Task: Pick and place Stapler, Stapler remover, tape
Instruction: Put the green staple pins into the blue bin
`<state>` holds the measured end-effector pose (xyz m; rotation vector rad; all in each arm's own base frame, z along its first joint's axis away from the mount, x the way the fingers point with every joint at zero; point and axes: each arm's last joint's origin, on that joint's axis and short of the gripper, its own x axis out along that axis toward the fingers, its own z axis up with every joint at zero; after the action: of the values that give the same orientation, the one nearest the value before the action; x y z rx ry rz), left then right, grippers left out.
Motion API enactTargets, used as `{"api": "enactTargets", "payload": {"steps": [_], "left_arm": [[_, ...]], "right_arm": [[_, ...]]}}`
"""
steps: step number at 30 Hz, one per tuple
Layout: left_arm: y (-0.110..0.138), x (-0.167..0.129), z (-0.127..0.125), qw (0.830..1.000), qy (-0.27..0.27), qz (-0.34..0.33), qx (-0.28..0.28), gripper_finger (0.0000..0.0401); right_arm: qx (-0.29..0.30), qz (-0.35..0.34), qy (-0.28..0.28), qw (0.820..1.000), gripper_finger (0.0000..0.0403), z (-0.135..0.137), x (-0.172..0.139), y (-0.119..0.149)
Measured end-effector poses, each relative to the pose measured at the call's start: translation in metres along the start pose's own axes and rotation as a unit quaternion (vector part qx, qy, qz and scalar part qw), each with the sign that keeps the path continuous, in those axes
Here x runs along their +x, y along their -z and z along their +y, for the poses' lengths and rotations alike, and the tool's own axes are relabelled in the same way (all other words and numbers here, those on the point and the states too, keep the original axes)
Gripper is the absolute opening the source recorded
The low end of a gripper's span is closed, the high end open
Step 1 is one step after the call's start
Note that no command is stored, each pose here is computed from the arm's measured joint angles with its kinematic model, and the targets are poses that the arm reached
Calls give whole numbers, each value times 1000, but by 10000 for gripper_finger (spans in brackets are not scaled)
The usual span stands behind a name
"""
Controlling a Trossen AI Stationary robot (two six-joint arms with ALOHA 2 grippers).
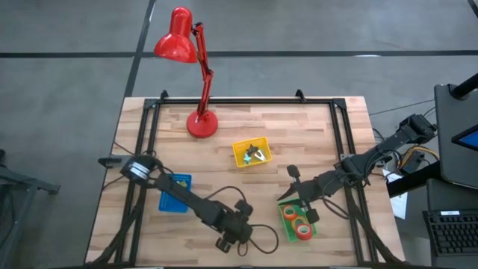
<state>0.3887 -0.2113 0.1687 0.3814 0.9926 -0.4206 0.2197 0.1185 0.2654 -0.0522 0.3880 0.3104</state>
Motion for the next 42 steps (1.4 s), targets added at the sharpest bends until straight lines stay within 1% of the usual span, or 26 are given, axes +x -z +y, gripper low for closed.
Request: {"api": "enactTargets", "payload": {"steps": [6,11,13,16,24,27,29,33,37,39,42], "left_arm": [[5,7,5,1000,26,2,-9,207],[5,7,8,999,29,1,-23,199],[4,7,8,999,30,0,-24,186],[5,7,8,999,31,1,-24,154],[4,6,11,999,28,0,-29,45],[4,1,15,999,25,0,-44,41],[6,-3,17,998,23,13,-55,41],[9,-27,22,995,-3,39,-87,46],[11,-65,25,990,-58,54,-120,63],[13,-84,25,985,-98,56,-127,58],[14,-111,24,981,-133,39,-136,43]], "right_arm": [[-3,5,2,1000,52,-1,1,4],[-4,4,3,1000,52,-1,1,4],[-4,3,3,1000,52,-1,1,4],[-4,3,3,1000,52,-1,1,4],[-4,3,3,1000,52,-1,1,3],[-4,3,3,1000,52,-1,1,3],[-4,3,3,1000,52,-1,1,3],[-4,2,3,1000,52,-1,1,3],[-4,3,3,1000,52,-1,1,4],[-4,3,3,1000,52,-1,1,4],[-4,5,3,1000,52,-1,1,4]]}}
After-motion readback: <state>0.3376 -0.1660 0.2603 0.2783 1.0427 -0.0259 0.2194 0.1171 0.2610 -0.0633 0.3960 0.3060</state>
